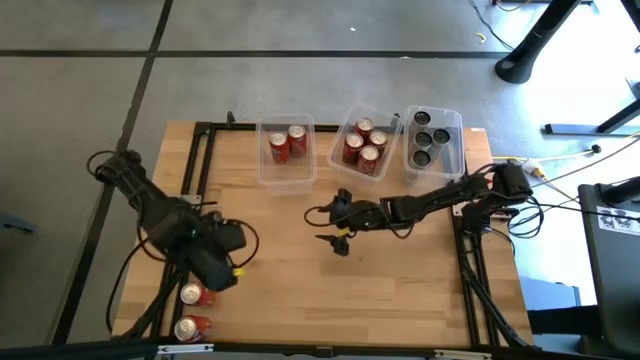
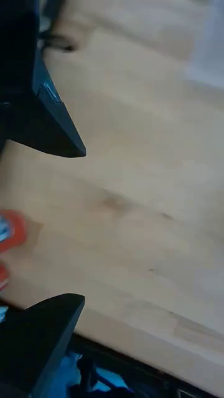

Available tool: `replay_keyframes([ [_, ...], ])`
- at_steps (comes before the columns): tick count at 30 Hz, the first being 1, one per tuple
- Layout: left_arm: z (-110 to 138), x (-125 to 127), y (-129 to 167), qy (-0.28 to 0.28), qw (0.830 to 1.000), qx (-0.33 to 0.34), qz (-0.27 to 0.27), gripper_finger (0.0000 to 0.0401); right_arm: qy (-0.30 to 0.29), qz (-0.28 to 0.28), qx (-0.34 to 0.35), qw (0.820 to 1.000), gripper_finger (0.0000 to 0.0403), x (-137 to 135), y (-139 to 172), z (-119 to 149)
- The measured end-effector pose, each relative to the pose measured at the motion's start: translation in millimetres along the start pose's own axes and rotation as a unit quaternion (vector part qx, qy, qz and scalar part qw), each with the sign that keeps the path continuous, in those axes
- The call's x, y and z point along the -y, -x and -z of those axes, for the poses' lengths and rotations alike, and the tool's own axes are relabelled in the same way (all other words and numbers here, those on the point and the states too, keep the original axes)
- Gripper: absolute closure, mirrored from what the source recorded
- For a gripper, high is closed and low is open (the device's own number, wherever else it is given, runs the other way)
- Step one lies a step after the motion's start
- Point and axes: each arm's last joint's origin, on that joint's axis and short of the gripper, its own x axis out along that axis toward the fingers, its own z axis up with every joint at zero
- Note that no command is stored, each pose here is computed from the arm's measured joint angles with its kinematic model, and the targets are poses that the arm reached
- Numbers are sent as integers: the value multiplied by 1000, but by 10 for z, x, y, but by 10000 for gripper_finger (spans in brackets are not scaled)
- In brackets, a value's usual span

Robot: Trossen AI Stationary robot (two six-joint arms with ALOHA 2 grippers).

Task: Sort soda cans
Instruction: Put the top orange soda can into the left transparent bin

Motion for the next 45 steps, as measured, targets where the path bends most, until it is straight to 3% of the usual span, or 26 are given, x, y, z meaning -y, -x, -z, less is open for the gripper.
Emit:
replay_keyframes([
  [11,513,167,108,175,981,-87,-7,38,-25,-61,-3,998,42,-474,107,58],
  [17,658,244,100,229,968,-104,-25,38,-30,-69,-2,997,42,-695,182,99],
  [31,923,462,-26,247,950,-177,-74,38,-36,-53,5,998,42,-867,254,136],
  [45,1121,566,-184,259,946,-172,-90,38,-43,-53,4,998,42,-865,254,136],
])
